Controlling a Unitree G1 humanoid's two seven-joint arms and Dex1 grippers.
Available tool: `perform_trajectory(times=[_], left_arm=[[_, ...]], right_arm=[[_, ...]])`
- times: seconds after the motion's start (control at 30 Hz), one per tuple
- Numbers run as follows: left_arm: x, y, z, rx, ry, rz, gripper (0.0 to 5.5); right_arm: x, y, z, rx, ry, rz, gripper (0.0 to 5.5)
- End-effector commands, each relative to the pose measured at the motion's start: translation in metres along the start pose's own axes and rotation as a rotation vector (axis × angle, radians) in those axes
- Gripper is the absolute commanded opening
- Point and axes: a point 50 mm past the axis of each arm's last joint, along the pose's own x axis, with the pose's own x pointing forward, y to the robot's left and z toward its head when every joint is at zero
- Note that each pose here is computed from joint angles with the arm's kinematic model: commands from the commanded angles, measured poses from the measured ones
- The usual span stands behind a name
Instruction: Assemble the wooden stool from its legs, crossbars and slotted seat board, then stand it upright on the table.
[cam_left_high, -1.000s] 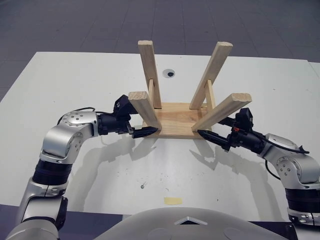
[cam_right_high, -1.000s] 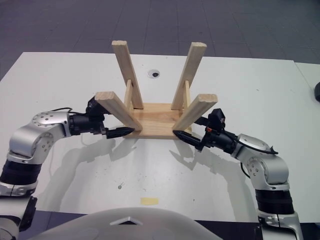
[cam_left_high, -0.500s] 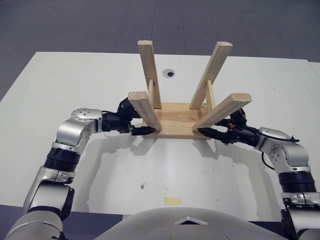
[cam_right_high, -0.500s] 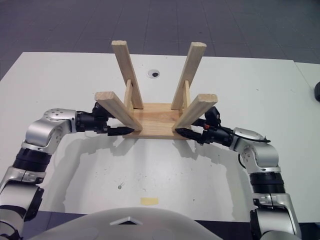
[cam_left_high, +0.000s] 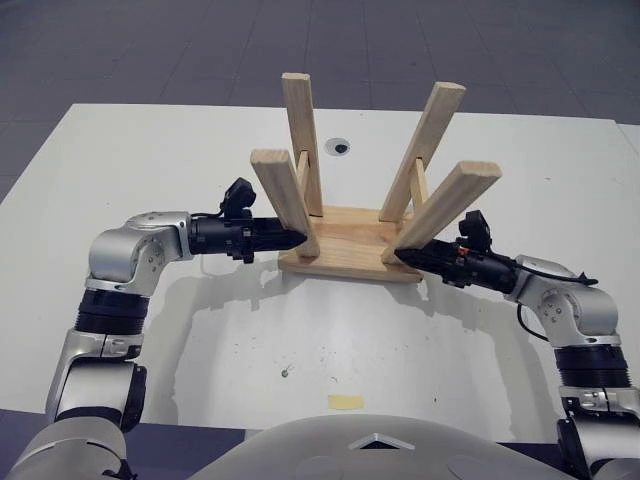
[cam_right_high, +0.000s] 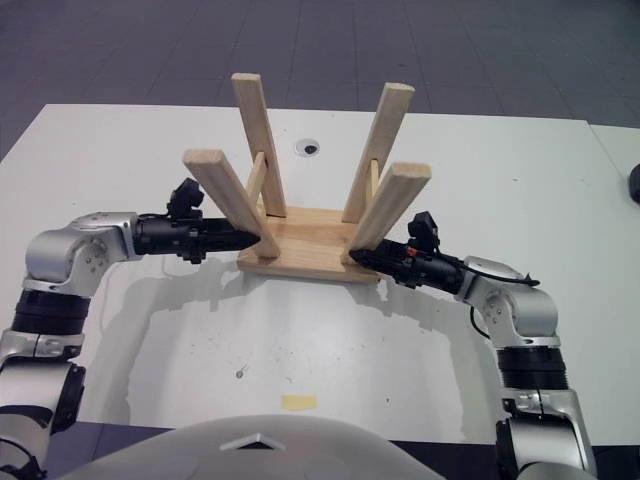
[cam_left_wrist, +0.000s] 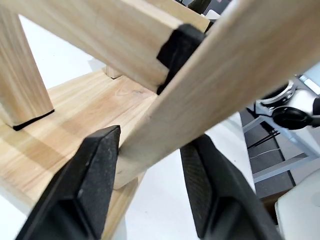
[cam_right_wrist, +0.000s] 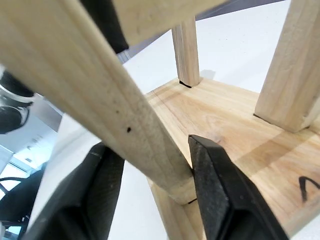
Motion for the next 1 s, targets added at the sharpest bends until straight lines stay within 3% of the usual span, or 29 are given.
perform_trajectory(times=[0.03,0.2,0.23,0.33,0.37,0.57,0.7,0.77,0.83,0.9,1.0], left_arm=[[0.003,-0.024,0.014,-0.147,-0.088,-0.113,1.55],[-0.002,-0.032,0.022,-0.286,-0.220,-0.091,1.12],[-0.002,-0.030,0.021,-0.304,-0.236,-0.052,1.12],[-0.004,-0.018,0.017,-0.340,-0.265,0.097,1.08],[-0.005,-0.014,0.015,-0.344,-0.272,0.140,1.45],[-0.018,-0.003,0.014,-0.334,-0.375,0.236,2.51],[-0.047,0.004,0.043,-0.088,-0.556,0.434,3.27],[-0.062,-0.005,0.050,0.063,-0.541,0.470,3.64],[-0.073,-0.021,0.047,0.182,-0.430,0.444,4.02],[-0.079,-0.040,0.034,0.206,-0.281,0.340,4.45],[-0.079,-0.054,0.019,0.125,-0.181,0.190,4.97]], right_arm=[[0.013,0.024,0.022,0.136,-0.208,0.083,1.83],[0.014,0.025,0.028,0.306,-0.353,-0.056,1.46],[0.013,0.022,0.028,0.332,-0.363,-0.098,1.82],[0.010,0.017,0.025,0.368,-0.380,-0.182,2.17],[0.009,0.016,0.023,0.369,-0.377,-0.205,2.38],[-0.001,0.005,0.021,0.347,-0.402,-0.302,3.39],[-0.030,-0.009,0.030,0.216,-0.511,-0.455,4.12],[-0.044,-0.006,0.031,0.062,-0.443,-0.498,4.48],[-0.051,0.001,0.027,-0.162,-0.257,-0.474,4.84],[-0.052,0.001,0.021,-0.348,-0.053,-0.419,5.25],[-0.045,-0.014,0.016,-0.523,0.099,-0.374,5.40]])
